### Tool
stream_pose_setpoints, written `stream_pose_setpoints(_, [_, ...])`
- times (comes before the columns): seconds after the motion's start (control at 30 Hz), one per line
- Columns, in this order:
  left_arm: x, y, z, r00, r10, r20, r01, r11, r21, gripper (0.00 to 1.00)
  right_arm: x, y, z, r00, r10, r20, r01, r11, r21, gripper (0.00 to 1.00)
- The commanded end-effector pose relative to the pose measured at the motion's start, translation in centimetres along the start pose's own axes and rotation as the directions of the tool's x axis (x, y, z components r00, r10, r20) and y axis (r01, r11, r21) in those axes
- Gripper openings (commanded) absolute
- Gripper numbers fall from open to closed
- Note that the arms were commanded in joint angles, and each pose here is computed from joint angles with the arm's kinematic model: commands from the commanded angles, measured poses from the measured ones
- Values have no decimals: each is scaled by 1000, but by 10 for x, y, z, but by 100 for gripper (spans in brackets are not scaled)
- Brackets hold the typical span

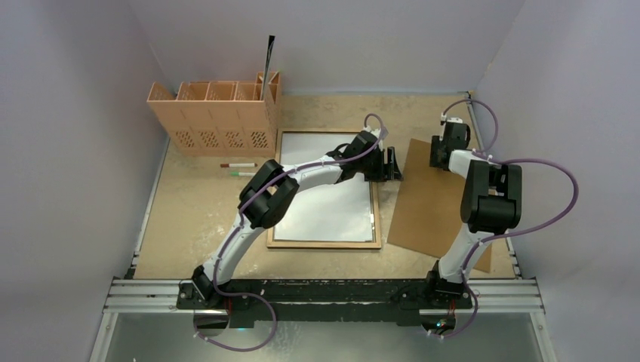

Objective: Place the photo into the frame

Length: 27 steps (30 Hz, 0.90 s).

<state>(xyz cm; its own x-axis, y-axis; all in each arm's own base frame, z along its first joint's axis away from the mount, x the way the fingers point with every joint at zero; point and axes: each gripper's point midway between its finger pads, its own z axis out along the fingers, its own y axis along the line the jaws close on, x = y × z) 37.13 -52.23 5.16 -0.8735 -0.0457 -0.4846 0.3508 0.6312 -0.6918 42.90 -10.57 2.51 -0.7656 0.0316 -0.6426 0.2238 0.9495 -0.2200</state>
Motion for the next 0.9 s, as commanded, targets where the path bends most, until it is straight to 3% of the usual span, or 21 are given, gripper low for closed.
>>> stream_pose_setpoints(0.0, [24, 59, -2, 997, 19, -79, -33, 983, -181, 66, 13, 83, -18, 996, 71, -57, -88, 904, -419, 53])
stream_pose_setpoints(0.13, [26, 59, -3, 996, 22, -85, -37, 983, -180, 66, -16, 86, -37, 987, 158, -33, -155, 870, -467, 56])
stream_pose_setpoints(0.27, [24, 58, -6, 997, 30, -76, -44, 982, -185, 66, -31, 69, -45, 945, 315, -83, -323, 873, -366, 58])
stream_pose_setpoints(0.33, [23, 59, -8, 997, 35, -75, -49, 981, -188, 66, -32, 61, -48, 934, 332, -129, -356, 881, -311, 59])
stream_pose_setpoints(0.47, [22, 57, -11, 996, 48, -78, -61, 982, -180, 66, -39, 37, -71, 887, 458, -52, -460, 869, -181, 63])
stream_pose_setpoints(0.6, [22, 52, -11, 995, 59, -76, -71, 984, -165, 66, -2, 15, -90, 866, 496, -59, -495, 868, 22, 83])
stream_pose_setpoints(0.87, [19, 45, -12, 995, 74, -69, -83, 986, -144, 66, 75, 25, -103, 806, 562, -185, -558, 826, 77, 90])
